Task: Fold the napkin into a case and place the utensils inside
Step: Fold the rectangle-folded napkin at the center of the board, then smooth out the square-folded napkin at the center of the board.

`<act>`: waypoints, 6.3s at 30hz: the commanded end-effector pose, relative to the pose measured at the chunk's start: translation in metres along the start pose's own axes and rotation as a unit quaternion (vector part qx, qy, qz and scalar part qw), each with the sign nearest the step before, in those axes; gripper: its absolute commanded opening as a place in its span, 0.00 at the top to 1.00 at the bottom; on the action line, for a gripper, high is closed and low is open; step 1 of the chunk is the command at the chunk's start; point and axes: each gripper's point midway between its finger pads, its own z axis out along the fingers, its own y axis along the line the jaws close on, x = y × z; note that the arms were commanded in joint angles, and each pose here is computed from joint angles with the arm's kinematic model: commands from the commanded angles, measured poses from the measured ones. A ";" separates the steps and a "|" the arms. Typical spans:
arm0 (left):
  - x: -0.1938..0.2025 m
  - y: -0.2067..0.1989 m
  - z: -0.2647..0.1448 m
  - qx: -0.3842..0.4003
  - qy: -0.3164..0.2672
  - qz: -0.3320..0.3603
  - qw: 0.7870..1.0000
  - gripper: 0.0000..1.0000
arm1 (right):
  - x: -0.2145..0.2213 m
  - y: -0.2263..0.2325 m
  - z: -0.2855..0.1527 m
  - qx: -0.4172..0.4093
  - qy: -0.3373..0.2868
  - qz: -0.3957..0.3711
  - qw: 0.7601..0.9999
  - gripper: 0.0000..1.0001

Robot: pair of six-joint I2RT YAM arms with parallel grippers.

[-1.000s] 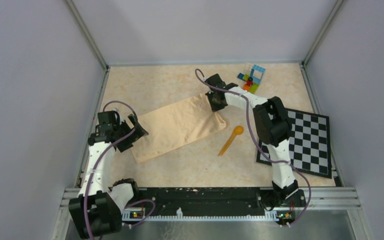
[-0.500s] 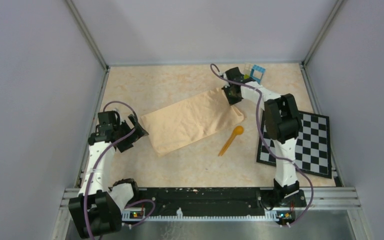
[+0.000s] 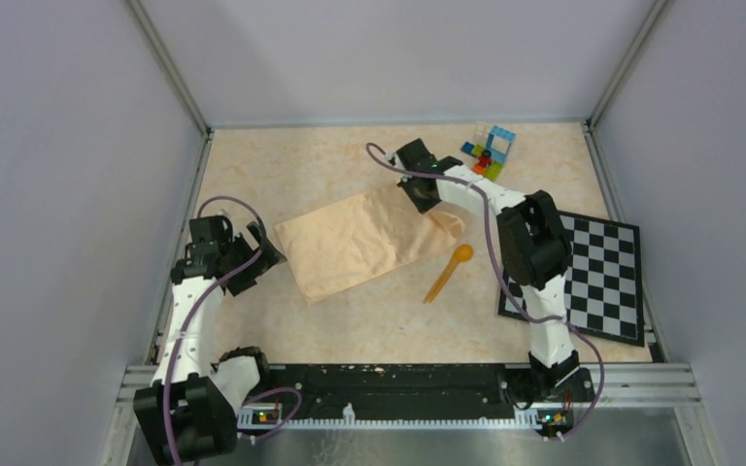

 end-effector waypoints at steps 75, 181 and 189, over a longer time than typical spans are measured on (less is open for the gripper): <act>-0.037 0.022 0.030 -0.072 -0.075 -0.108 0.989 0.35 | -0.082 0.335 -0.075 -0.384 -0.090 -0.001 0.919 1.00; -0.104 -0.020 0.121 -0.032 -0.014 0.102 0.994 0.97 | -0.006 0.335 -0.123 -0.533 -0.029 0.104 0.839 0.83; -0.105 -0.016 0.122 -0.039 -0.010 0.103 0.994 0.98 | 0.002 0.343 -0.116 -0.465 -0.040 0.029 0.884 0.66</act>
